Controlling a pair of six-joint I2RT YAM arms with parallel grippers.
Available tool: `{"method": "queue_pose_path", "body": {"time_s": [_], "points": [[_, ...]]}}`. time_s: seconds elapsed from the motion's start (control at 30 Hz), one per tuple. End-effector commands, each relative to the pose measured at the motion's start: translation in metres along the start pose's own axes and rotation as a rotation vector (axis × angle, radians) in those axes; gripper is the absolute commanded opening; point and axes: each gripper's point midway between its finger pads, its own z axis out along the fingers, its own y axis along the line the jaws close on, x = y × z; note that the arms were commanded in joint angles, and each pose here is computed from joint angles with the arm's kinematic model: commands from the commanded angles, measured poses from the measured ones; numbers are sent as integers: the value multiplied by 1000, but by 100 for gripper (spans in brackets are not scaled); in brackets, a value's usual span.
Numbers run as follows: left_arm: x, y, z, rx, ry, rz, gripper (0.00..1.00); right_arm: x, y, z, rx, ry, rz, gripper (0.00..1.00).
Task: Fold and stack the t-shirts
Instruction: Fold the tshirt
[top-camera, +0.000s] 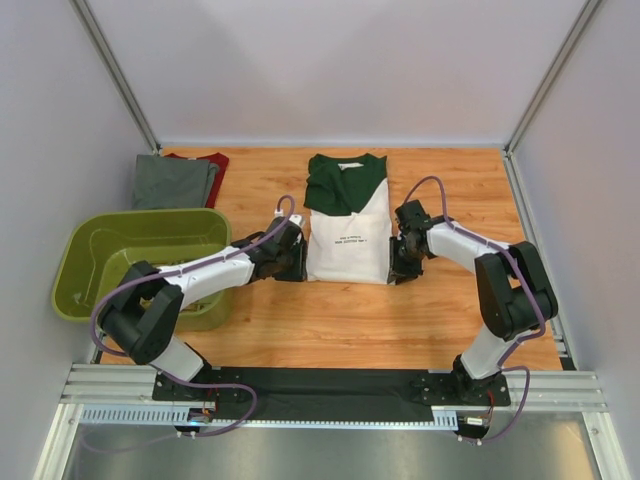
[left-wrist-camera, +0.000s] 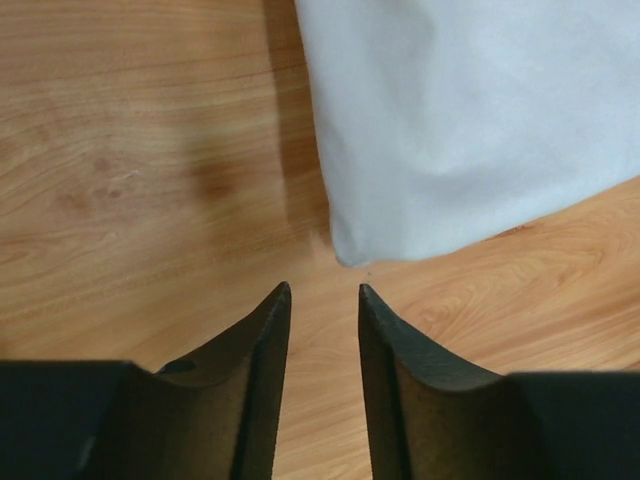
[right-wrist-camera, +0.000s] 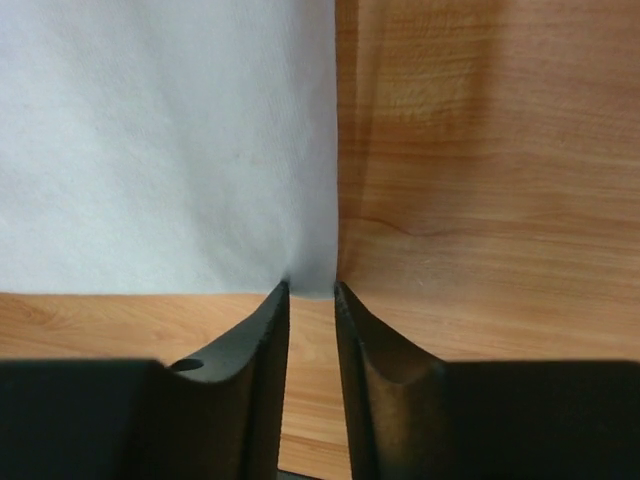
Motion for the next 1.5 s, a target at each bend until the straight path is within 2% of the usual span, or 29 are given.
{"method": "queue_pose_path", "body": {"time_s": [0.0, 0.03, 0.17, 0.3, 0.53, 0.8, 0.9, 1.13, 1.27, 1.37, 1.47], "points": [[-8, -6, -12, 27, -31, -25, 42, -2, 11, -20, -54, 13, -30, 29], [-11, -8, -13, 34, -43, -29, 43, -10, 18, -30, -70, -19, -41, 36], [-11, -25, -6, 117, -33, -47, 46, -22, 25, -51, -88, -64, -65, 42], [0, -26, 4, 137, 10, -24, 42, -20, 23, -58, -100, -64, -78, 43], [10, -15, 15, 103, 27, 36, 41, -4, 15, -46, -103, -46, -103, 46], [3, -14, 26, 91, -1, 23, 41, -1, 12, -30, -107, -40, -125, 46], [-1, -16, 29, 92, -8, 22, 36, -1, 8, -23, -87, -27, -120, 45], [-5, -12, 31, 63, -20, 41, 18, -2, 7, -6, -74, -18, -87, 38], [-6, -7, 26, 35, -20, 87, 0, -6, 3, -1, -44, -23, -84, 31], [-7, 0, 20, -23, -20, 157, 0, -6, 1, 2, -35, -16, -82, 24], [-8, 7, 12, -74, -31, 213, 0, -4, -2, 8, -20, -5, -71, 9]]}}
